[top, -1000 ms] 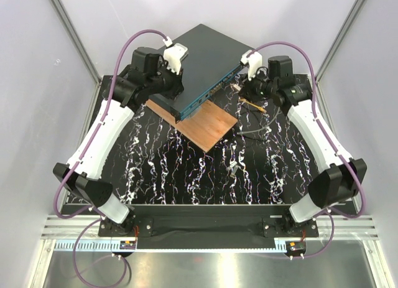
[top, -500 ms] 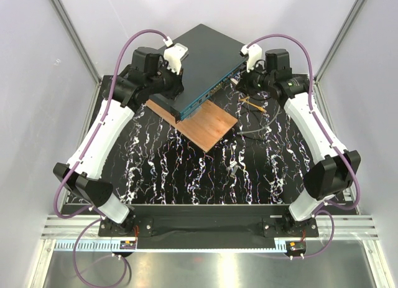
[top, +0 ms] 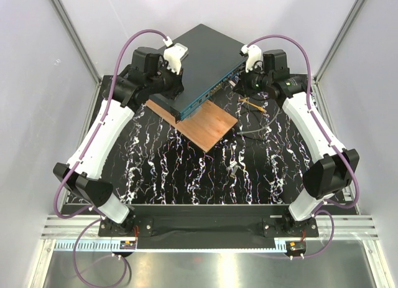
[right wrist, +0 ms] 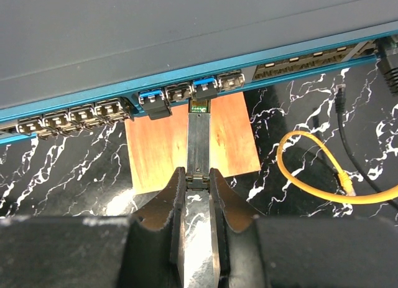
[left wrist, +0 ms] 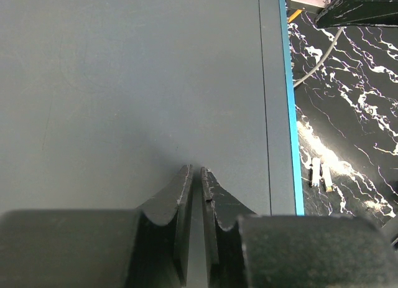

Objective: Insert the plug into the switch port

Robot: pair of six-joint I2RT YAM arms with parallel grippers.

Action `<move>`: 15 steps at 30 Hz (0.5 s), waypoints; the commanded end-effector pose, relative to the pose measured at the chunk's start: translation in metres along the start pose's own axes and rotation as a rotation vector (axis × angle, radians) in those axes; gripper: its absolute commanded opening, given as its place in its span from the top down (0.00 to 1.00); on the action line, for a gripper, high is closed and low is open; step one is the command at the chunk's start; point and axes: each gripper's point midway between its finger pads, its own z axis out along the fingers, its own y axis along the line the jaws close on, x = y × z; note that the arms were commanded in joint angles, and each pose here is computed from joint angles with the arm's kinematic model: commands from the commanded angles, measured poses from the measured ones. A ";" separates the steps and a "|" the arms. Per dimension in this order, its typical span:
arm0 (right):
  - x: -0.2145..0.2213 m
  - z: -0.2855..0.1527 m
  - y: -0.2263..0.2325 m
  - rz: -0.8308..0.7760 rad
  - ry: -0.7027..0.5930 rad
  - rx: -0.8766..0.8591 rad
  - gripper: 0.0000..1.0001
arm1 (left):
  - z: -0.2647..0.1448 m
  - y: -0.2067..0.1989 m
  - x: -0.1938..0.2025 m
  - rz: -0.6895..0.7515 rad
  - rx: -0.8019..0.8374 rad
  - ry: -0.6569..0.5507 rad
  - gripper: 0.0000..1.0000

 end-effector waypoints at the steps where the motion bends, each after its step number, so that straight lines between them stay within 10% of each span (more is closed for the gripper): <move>1: -0.020 -0.006 0.013 0.002 -0.056 -0.021 1.00 | -0.007 0.002 -0.016 0.001 -0.016 -0.053 0.85; 15: -0.020 -0.006 0.025 -0.047 -0.067 -0.051 1.00 | -0.005 0.001 -0.017 -0.008 -0.006 -0.055 0.85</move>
